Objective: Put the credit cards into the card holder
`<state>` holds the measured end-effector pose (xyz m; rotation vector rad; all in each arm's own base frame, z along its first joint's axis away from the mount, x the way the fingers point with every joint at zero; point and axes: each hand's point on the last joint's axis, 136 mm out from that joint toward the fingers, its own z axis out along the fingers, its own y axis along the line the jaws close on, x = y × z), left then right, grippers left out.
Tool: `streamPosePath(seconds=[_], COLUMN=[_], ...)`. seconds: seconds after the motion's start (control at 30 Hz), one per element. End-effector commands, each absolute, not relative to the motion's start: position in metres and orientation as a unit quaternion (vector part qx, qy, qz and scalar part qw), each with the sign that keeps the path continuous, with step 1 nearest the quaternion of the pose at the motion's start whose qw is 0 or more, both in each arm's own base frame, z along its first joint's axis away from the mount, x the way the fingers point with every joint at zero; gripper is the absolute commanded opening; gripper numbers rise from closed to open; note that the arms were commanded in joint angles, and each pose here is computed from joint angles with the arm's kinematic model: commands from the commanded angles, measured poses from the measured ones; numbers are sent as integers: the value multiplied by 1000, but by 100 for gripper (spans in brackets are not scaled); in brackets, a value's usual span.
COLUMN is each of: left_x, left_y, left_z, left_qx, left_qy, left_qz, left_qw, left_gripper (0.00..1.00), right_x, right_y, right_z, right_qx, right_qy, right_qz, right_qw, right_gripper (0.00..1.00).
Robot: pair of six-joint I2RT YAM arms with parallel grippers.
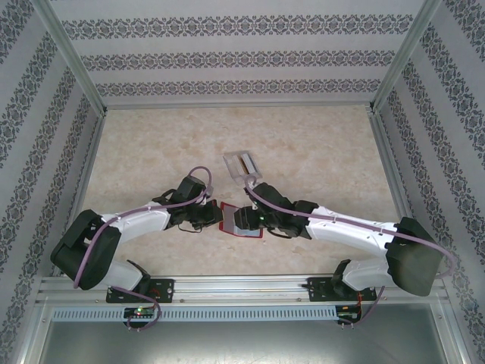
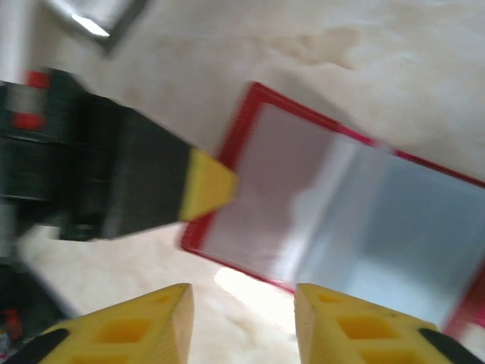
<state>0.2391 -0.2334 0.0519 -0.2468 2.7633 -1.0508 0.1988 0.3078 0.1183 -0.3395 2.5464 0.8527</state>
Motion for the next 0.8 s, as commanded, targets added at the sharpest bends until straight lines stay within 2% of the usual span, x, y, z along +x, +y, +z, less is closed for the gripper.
streamPosePath(seconds=[0.0, 0.1, 0.3, 0.37, 0.53, 0.77], left_x=[238, 238, 235, 234, 231, 231], left_y=[-232, -233, -233, -231, -223, -227], left_z=[52, 51, 48, 47, 41, 43], left_qx=[-91, -99, -103, -104, -92, -75], left_qy=[927, 924, 923, 924, 938, 937], left_qz=[-352, -358, -360, -357, -325, -331], left_qw=[92, 92, 86, 87, 82, 79], left_gripper=[0, 0, 0, 5, 25, 28], right_x=[192, 202, 221, 218, 211, 215], right_y=[339, 336, 296, 282, 256, 247], right_z=[138, 122, 63, 48, 26, 17], right_qx=[-133, -114, -28, -7, 20, 34], right_qy=[899, 917, 952, 958, 968, 973], right_qz=[363, 324, 250, 231, 192, 184], right_qw=[206, 204, 174, 172, 158, 135], right_gripper=[38, 38, 38, 38, 40, 38])
